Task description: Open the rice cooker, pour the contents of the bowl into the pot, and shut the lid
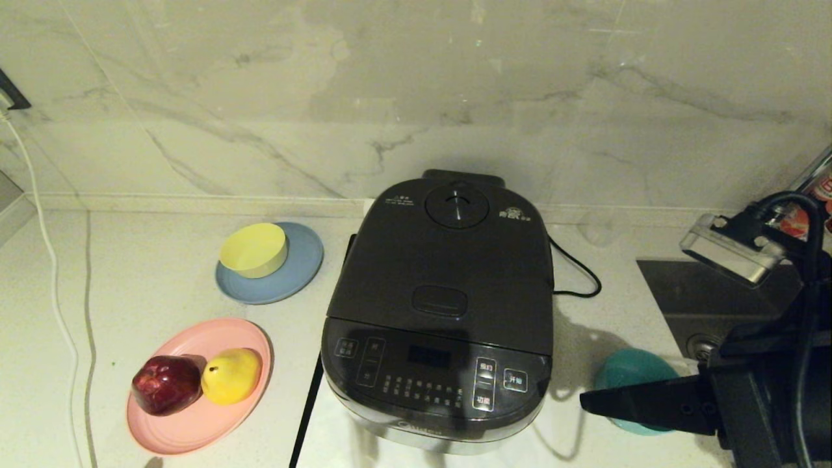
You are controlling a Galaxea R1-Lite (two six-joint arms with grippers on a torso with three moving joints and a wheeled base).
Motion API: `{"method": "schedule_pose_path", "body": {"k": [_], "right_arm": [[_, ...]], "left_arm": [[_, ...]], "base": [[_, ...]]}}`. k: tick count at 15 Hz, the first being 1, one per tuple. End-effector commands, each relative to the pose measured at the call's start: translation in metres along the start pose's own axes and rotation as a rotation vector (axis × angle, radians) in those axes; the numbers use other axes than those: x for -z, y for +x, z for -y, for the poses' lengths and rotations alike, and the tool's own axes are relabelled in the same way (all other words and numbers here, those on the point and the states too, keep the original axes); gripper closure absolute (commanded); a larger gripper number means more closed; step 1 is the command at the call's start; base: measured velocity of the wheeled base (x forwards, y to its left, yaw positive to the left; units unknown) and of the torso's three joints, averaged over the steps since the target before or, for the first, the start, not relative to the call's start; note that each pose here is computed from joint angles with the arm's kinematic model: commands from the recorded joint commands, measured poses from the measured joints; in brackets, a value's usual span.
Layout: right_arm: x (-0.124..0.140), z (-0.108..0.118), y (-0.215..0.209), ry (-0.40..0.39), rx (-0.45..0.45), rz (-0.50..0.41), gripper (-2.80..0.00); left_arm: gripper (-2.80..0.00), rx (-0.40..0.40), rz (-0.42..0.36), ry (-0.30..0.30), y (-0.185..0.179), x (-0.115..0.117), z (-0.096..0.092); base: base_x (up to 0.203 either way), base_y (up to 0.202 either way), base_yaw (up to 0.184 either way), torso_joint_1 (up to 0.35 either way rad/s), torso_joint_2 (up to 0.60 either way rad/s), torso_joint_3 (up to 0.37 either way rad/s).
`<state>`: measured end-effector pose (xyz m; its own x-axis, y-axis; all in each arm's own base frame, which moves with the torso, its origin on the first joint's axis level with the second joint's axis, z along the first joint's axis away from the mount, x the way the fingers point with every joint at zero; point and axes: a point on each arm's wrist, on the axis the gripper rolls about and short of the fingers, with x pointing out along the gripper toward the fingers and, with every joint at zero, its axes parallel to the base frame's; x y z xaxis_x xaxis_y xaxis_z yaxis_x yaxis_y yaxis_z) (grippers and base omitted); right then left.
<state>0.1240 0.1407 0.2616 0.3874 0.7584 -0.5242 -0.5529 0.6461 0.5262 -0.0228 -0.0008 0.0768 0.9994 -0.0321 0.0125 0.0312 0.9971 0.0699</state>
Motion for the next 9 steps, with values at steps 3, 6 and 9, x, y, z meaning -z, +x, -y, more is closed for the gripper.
{"method": "schedule_pose_path", "body": {"k": [3, 6, 9], "right_arm": [[-0.001, -0.001, 0.023, 0.0, 0.013, -0.051, 0.0], [-0.005, 0.001, 0.037, 0.0, 0.023, -0.047, 0.0], [-0.008, 0.0, 0.042, 0.003, 0.026, -0.052, 0.0]], "left_arm": [[0.0, 0.001, -0.006, 0.001, 0.001, 0.003, 0.0], [0.0, 0.001, -0.006, 0.001, 0.001, 0.003, 0.0], [0.0, 0.001, -0.006, 0.001, 0.001, 0.003, 0.0]], "base": [[0.0, 0.0, 0.0, 0.0, 0.0, 0.0], [0.0, 0.0, 0.0, 0.0, 0.0, 0.0], [0.0, 0.0, 0.0, 0.0, 0.0, 0.0]]}}
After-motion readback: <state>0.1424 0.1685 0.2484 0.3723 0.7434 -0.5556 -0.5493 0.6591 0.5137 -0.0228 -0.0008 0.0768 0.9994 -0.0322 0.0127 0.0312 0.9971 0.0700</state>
